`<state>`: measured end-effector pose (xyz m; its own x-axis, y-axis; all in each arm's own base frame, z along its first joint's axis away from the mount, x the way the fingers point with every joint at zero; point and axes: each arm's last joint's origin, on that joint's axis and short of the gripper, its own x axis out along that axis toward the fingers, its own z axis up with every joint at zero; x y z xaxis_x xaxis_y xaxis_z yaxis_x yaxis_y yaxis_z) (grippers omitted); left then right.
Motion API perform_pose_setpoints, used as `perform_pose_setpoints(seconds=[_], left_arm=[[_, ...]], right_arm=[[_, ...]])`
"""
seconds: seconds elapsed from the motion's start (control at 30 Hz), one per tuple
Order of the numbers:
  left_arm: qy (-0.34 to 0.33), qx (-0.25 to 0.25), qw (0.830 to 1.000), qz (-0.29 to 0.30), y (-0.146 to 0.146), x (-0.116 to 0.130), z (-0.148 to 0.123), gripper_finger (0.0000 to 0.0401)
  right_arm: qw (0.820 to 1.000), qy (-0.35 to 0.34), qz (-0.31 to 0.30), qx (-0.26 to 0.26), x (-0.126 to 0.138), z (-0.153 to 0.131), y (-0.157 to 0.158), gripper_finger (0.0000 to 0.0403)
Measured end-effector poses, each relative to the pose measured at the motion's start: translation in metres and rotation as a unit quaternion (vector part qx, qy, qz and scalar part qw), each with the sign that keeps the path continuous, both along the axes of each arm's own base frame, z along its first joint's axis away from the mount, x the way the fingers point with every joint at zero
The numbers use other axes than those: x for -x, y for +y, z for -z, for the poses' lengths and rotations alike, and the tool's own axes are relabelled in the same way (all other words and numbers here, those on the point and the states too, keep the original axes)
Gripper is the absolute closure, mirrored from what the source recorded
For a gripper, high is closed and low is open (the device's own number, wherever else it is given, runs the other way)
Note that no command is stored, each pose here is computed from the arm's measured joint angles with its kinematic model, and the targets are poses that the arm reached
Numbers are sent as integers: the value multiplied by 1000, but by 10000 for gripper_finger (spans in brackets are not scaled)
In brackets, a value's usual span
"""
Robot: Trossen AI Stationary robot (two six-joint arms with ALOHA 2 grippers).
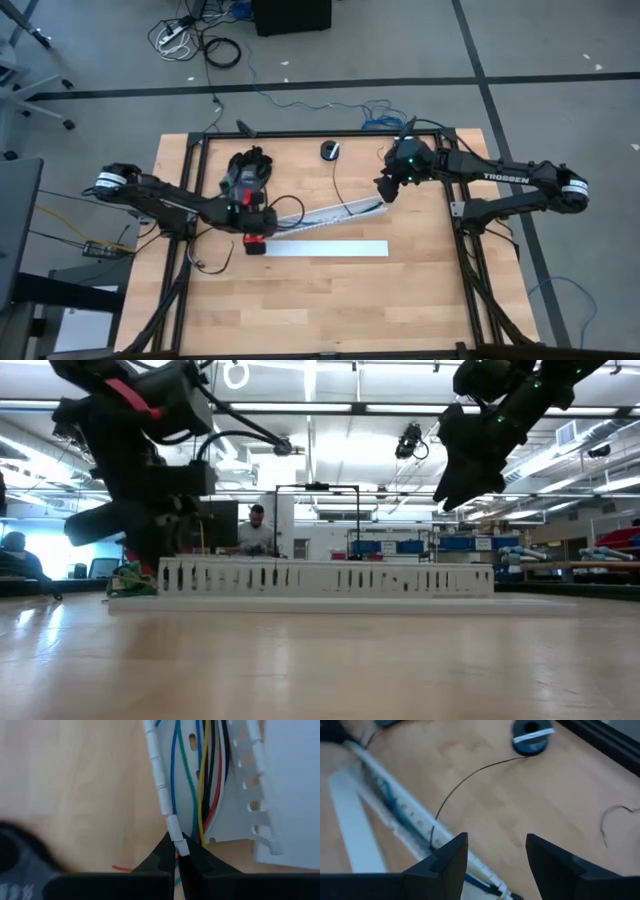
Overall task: Ziptie cables
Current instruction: Put the ziptied cables into the white cable duct
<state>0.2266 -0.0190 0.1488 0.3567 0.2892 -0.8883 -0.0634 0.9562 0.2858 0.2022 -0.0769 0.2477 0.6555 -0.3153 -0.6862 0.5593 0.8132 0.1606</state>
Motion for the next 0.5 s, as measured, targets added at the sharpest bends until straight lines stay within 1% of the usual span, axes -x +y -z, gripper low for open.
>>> perform_pose_setpoints(seconds=[0.17,0.3,0.4,0.5], left_arm=[[27,-12,1000,-6,1,8,-2,401],[38,3,999,1,1,9,-1,400],[15,-7,1000,-13,1,5,-2,392],[-10,2,998,-59,2,3,-4,376]], right_arm=[[998,-9,-53,-14,-4,-1,10,210],[995,-17,-98,-32,-8,-1,22,209],[992,-22,-119,-23,-11,-2,28,204],[991,-28,-129,-16,-12,-3,31,202]])
